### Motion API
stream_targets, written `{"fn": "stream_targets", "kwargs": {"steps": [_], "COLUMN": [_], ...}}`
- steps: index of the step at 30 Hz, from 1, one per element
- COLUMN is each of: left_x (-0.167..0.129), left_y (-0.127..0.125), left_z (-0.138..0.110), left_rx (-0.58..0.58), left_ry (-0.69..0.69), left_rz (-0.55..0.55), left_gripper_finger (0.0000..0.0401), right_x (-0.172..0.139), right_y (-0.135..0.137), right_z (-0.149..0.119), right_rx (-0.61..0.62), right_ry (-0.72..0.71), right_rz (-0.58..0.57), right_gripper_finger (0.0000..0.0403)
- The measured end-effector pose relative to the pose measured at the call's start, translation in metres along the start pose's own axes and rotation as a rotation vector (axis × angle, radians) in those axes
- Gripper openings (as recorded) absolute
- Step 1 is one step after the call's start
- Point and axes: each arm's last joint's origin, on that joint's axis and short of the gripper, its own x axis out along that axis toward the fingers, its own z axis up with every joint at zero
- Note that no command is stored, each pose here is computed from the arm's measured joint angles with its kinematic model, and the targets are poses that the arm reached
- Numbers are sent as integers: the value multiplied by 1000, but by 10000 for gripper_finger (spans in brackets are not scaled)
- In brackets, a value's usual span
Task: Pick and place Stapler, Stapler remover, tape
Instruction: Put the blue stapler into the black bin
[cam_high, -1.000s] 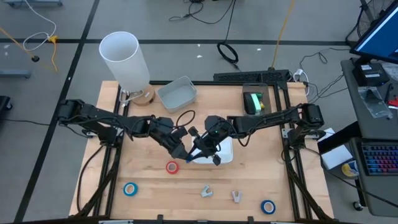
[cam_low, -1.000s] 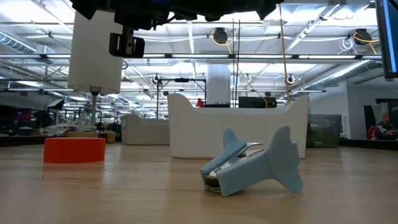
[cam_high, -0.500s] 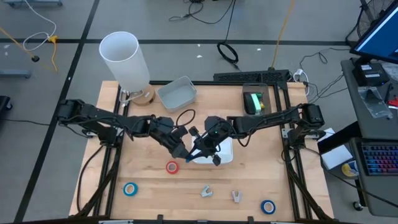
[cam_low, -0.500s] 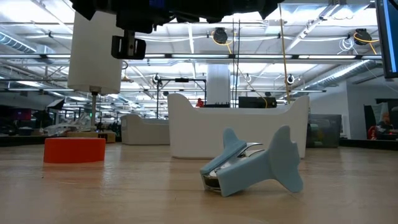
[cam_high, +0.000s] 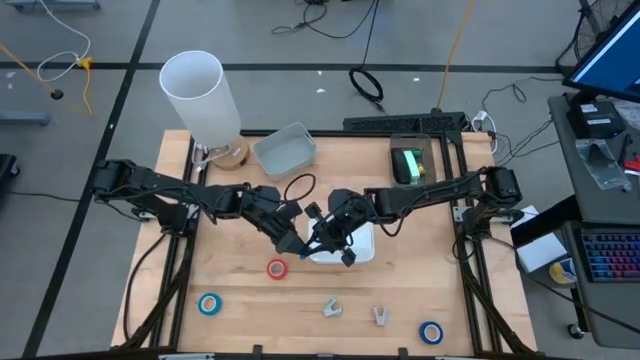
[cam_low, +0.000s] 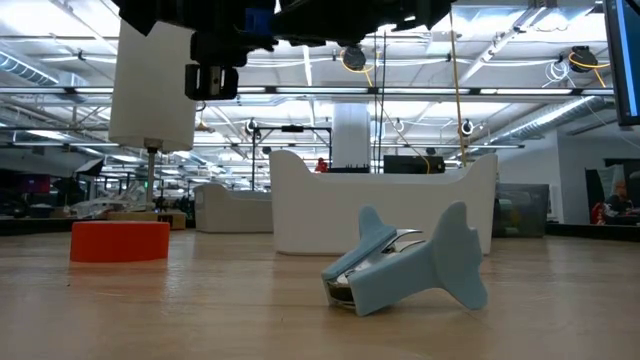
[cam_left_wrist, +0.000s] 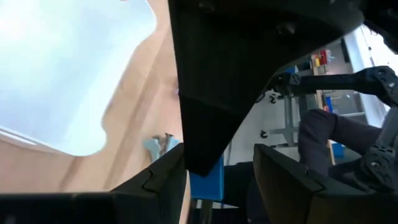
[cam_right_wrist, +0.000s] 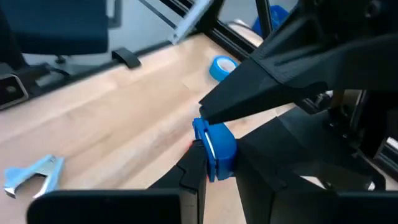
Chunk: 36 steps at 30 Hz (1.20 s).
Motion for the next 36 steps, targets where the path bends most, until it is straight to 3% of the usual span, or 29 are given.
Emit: {"fn": "stream_targets", "kwargs": {"steps": [17, 21, 27, 36], "left_x": [-10, -8, -2, 7], "left_y": [20, 19, 16, 6], "left_z": [10, 8, -5, -23], "left_rx": [11, 7, -1, 8], "left_ry": [4, 2, -39, -114], "left_rz": [112, 121, 230, 295], "left_gripper_finger": [184, 184, 184, 184], "right_x": [-25, -43, -79, -148], "right_y": [3, 4, -2, -18], "right_z": [0, -4, -10, -47], "right_rx": [19, 28, 53, 309], "right_ry": [228, 376, 630, 1085], "right_rz": [-107, -169, -337, -627], "right_gripper_finger": [55, 55, 57, 57]}}
